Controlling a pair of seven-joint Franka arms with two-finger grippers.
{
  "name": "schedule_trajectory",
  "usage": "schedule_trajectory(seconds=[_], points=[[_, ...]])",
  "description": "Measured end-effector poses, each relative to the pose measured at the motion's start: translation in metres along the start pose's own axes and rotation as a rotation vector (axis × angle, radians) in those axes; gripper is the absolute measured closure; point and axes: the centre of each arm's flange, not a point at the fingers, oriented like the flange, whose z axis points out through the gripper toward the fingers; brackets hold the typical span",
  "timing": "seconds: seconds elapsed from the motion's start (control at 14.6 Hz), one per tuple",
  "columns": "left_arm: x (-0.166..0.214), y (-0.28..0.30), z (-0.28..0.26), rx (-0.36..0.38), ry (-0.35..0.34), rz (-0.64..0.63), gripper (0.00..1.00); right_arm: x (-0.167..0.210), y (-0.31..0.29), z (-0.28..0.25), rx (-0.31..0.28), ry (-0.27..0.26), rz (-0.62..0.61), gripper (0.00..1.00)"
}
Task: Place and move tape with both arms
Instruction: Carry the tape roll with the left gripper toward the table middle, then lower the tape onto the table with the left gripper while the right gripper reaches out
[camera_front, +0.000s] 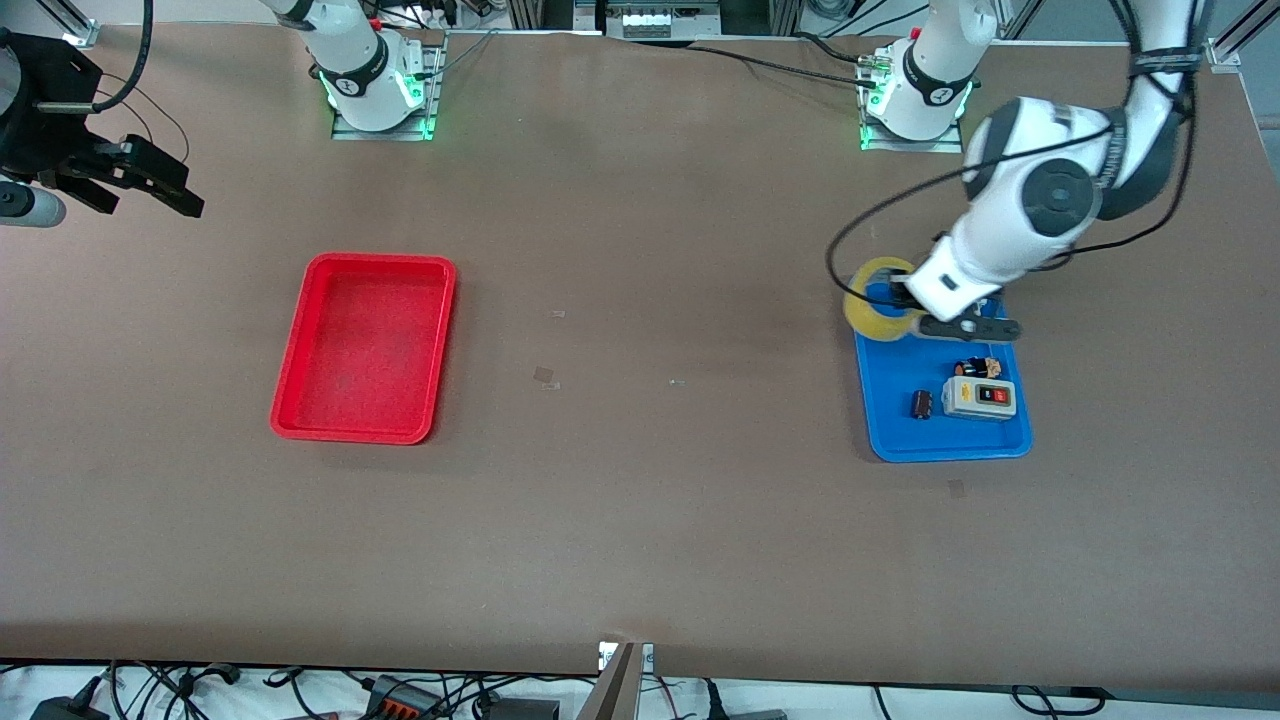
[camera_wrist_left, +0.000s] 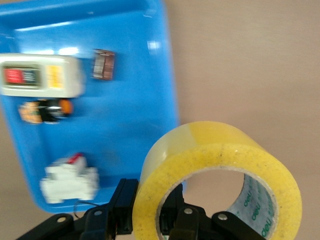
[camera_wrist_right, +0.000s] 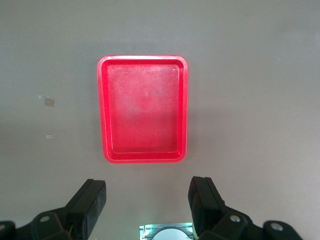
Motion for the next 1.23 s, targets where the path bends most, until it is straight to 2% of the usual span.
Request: schedule_trajectory(seconds=[0.41, 0.75, 0.96, 1.23], points=[[0.019, 0.123, 0.033, -0.052, -0.045, -0.065, 0.75, 0.0, 0.0, 0.001, 0.0, -0.001, 0.0, 0.01], [0.04, 0.188, 0.072, 0.008, -0.027, -0.087, 0.75, 0.0, 0.0, 0.001, 0.0, -0.001, 0.0, 0.01], [0.054, 0.211, 0.103, 0.046, -0.014, -0.119, 0.75, 0.001, 0.0, 0.002, 0.0, -0.003, 0.0, 0.01], [0.064, 0.224, 0.122, 0.019, -0.002, -0.129, 0.75, 0.002, 0.0, 0.002, -0.001, -0.004, 0.0, 0.01]])
